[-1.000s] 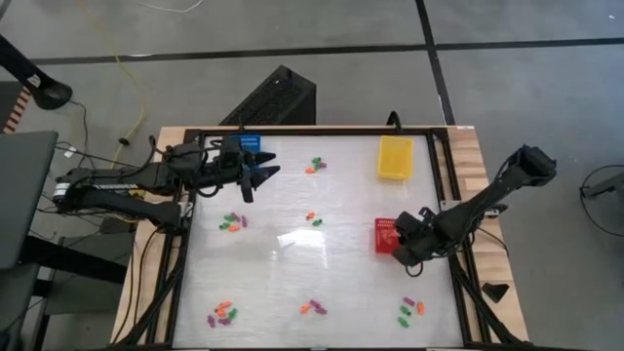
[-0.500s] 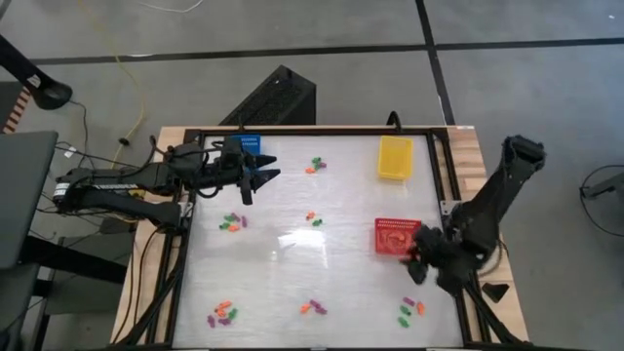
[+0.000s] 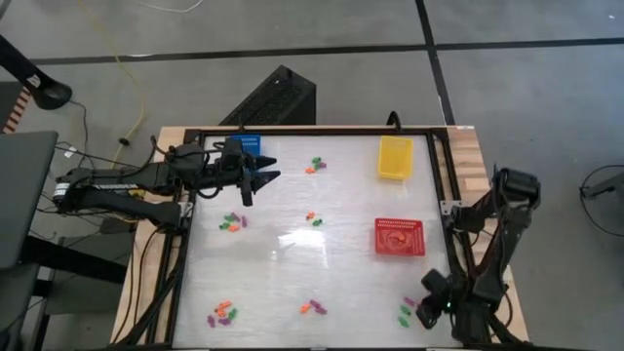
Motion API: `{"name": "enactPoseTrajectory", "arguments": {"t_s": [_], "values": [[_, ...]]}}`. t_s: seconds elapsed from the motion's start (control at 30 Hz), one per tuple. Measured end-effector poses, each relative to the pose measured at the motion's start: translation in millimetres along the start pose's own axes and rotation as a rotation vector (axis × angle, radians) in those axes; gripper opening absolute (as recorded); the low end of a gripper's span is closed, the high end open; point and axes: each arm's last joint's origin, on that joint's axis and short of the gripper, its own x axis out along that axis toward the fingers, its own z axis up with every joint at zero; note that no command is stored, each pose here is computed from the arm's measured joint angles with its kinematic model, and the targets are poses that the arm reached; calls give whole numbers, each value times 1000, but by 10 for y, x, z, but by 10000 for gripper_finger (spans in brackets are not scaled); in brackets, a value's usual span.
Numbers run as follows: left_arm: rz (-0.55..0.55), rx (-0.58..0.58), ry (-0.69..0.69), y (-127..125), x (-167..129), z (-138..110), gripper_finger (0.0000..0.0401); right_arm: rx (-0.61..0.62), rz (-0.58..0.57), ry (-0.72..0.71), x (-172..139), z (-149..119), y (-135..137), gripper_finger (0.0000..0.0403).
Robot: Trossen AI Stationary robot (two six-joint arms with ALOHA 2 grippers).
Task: Sort Halloween decoration
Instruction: Put the orange skeleton toy into the red bin
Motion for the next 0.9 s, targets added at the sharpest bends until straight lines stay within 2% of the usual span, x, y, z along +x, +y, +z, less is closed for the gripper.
{"name": "enactPoseTrajectory", "arguments": {"t_s": [0.07, 0.23, 0.5, 0.73, 0.9], "values": [[0, 0, 0, 1, 0, 1, 206, 15, 21, 22, 82, -80, 76, 182], [0, 7, -1, 0, 11, -2, 206, 39, -22, 48, 331, -158, 161, 178], [-2, -13, 22, 1, 72, -47, 206, 98, -88, 16, 541, -8, 231, 155], [-11, -30, 37, -3, 135, -84, 206, 106, -162, 29, 544, 129, 244, 150], [-37, -34, 47, -12, 185, -111, 206, 12, -138, 24, 352, 132, 201, 150]]}}
